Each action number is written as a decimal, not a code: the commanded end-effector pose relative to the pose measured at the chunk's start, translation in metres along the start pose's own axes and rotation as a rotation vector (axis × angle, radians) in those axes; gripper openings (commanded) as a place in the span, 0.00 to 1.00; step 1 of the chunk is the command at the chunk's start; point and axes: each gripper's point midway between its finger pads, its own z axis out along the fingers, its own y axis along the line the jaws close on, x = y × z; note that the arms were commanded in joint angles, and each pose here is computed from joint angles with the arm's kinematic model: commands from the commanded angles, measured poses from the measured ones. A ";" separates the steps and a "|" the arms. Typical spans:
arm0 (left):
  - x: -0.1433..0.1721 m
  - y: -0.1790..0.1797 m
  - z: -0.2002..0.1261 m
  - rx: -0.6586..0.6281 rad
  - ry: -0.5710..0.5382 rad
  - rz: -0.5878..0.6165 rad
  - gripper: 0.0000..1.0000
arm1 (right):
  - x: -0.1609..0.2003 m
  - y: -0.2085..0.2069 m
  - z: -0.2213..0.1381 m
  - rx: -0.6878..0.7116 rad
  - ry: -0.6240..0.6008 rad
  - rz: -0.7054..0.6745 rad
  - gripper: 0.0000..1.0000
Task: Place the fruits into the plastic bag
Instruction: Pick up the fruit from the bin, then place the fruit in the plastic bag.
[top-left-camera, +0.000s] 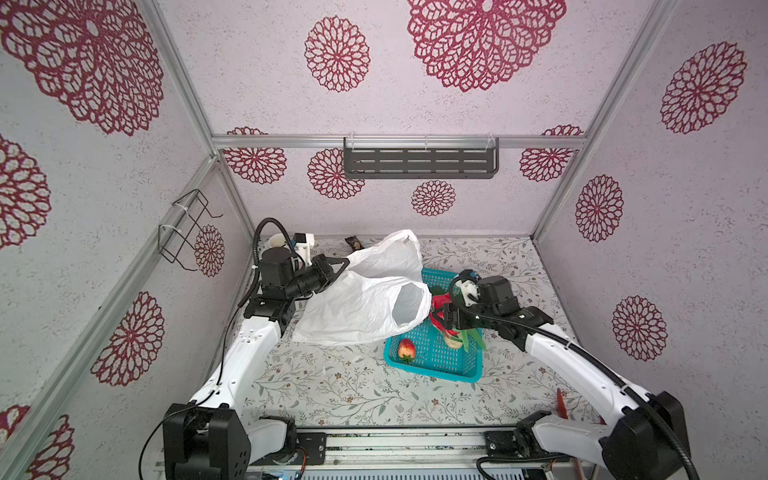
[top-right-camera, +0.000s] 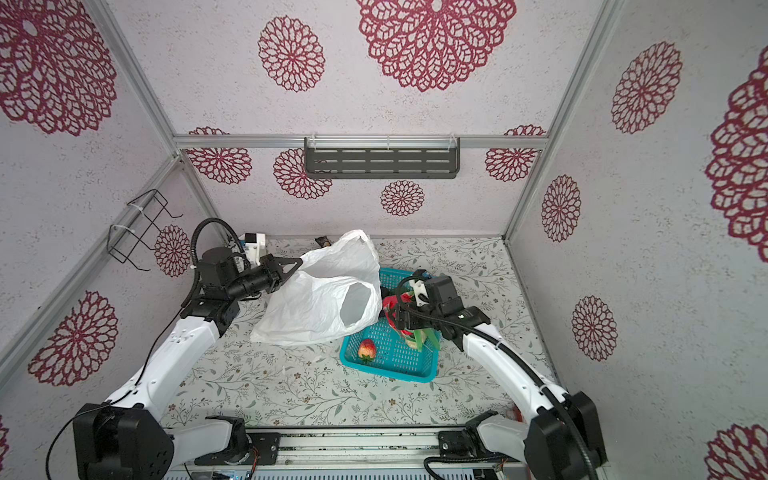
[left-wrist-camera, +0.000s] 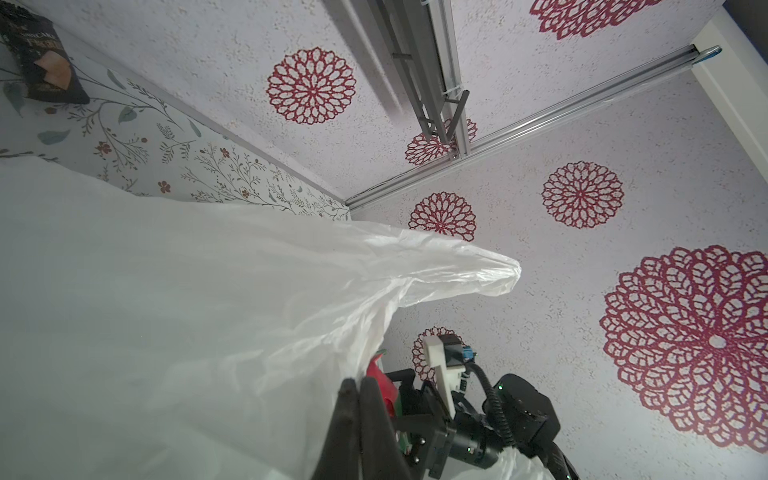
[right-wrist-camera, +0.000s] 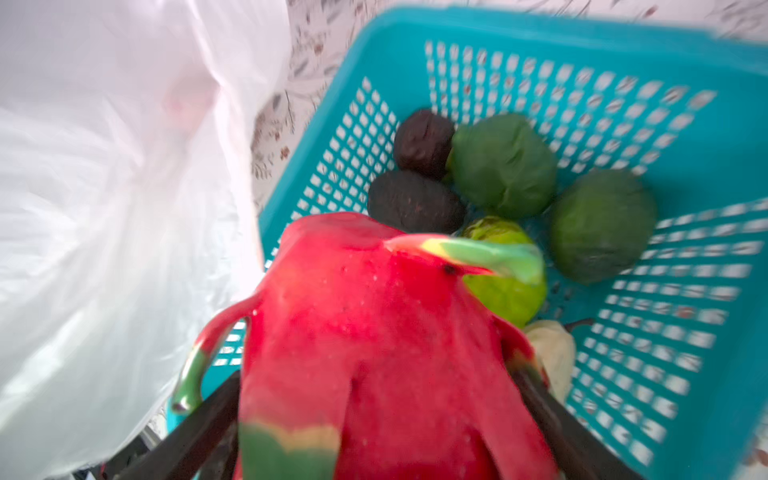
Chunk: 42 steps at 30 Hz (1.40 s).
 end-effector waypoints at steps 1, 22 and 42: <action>0.002 -0.003 0.003 0.023 0.007 0.015 0.00 | -0.028 0.028 -0.032 -0.088 -0.072 -0.072 0.34; 0.028 -0.013 0.022 0.062 0.066 0.073 0.00 | -0.095 0.147 -0.009 -0.397 -0.096 -0.310 0.35; 0.043 -0.030 0.046 0.219 0.046 -0.011 0.00 | -0.109 0.174 0.081 -0.404 -0.108 -0.188 0.37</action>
